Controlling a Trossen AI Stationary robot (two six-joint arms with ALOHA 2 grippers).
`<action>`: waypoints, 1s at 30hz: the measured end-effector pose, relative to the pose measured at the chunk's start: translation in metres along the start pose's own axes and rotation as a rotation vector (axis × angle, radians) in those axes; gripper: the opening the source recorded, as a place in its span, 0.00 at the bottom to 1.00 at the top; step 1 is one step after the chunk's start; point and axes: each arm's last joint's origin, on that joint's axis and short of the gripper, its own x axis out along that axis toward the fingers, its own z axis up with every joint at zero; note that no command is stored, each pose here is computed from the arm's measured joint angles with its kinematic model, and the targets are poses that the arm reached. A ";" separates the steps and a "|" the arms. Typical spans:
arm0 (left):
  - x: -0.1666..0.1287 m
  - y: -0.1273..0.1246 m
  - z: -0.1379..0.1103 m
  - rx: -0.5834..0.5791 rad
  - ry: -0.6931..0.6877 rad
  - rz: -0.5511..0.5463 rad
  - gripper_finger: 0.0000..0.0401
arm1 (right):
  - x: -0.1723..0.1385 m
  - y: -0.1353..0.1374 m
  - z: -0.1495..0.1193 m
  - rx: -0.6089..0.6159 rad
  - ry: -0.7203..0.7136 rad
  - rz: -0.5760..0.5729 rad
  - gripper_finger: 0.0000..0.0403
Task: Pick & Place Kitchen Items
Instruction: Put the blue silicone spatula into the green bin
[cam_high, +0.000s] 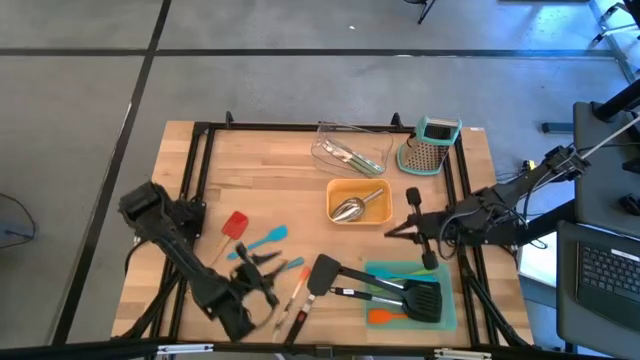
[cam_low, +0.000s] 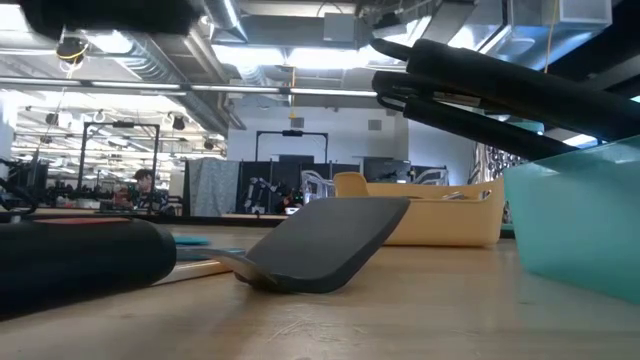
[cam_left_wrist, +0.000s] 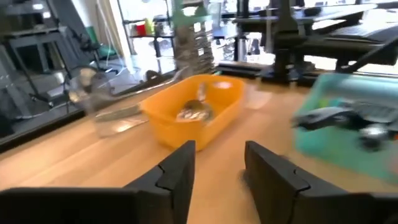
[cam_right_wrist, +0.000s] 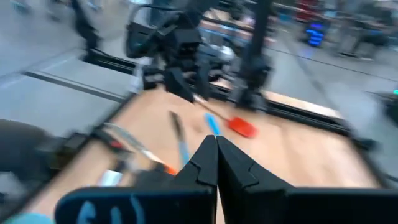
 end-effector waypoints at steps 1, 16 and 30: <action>0.000 0.011 -0.004 -0.012 0.002 0.003 0.32 | 0.000 -0.002 -0.001 -0.011 0.013 -0.039 0.00; 0.052 0.111 -0.020 -0.041 0.138 0.130 0.29 | 0.017 -0.045 -0.027 -0.015 0.148 -0.050 0.00; 0.137 0.156 0.015 -0.064 -0.068 -0.441 0.29 | 0.014 -0.083 -0.036 -0.012 0.209 -0.218 0.00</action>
